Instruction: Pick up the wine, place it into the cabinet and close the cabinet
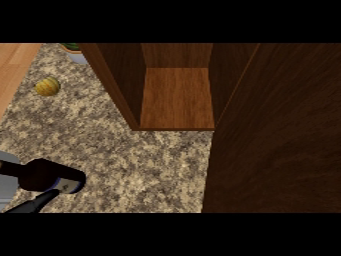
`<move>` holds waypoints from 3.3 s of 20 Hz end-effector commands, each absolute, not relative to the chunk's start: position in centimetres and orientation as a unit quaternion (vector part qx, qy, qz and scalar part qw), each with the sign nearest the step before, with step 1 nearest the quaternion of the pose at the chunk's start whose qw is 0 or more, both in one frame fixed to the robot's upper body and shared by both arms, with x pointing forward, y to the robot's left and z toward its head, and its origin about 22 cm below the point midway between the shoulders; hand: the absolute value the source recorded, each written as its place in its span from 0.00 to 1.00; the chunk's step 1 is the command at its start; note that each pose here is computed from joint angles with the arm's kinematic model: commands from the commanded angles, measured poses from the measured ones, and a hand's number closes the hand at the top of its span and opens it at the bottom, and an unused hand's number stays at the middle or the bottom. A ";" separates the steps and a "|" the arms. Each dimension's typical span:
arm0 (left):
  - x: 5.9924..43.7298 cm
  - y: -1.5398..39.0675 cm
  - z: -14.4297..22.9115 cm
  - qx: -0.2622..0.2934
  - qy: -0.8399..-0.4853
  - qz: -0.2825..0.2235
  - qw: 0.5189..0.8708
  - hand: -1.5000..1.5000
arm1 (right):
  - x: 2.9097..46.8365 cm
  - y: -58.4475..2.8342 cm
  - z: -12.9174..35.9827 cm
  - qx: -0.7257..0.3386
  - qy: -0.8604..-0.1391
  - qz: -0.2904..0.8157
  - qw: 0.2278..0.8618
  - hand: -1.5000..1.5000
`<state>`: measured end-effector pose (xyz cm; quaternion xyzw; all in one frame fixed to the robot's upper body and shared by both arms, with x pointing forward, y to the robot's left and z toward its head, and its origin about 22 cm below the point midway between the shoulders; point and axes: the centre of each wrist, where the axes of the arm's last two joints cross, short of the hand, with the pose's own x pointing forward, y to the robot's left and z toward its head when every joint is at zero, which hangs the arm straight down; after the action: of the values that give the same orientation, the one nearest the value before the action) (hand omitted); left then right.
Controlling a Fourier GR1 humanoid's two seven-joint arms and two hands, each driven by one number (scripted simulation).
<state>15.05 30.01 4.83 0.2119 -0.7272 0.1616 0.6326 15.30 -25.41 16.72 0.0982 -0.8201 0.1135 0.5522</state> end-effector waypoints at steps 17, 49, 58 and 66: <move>13.6 36.1 -3.8 0.201 -0.703 0.156 0.664 0.00 | 11.6 -25.3 16.7 0.141 -0.828 0.108 0.532 0.00; 22.2 32.8 -11.9 0.070 -0.691 0.188 0.695 1.00 | 13.4 -24.9 18.2 0.153 -0.822 0.120 0.535 0.00; 20.6 32.3 -14.5 0.108 -0.703 0.139 0.689 1.00 | 12.5 -25.9 17.3 0.150 -0.824 0.115 0.535 0.00; 20.0 31.2 -16.3 0.011 -0.737 0.130 0.663 1.00 | 15.2 -24.6 17.7 0.143 -0.825 0.108 0.536 0.00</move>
<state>20.46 32.94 -14.75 0.0575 -0.7482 0.1401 0.6460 15.64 -24.95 16.33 0.1405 -0.8136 0.1086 0.5536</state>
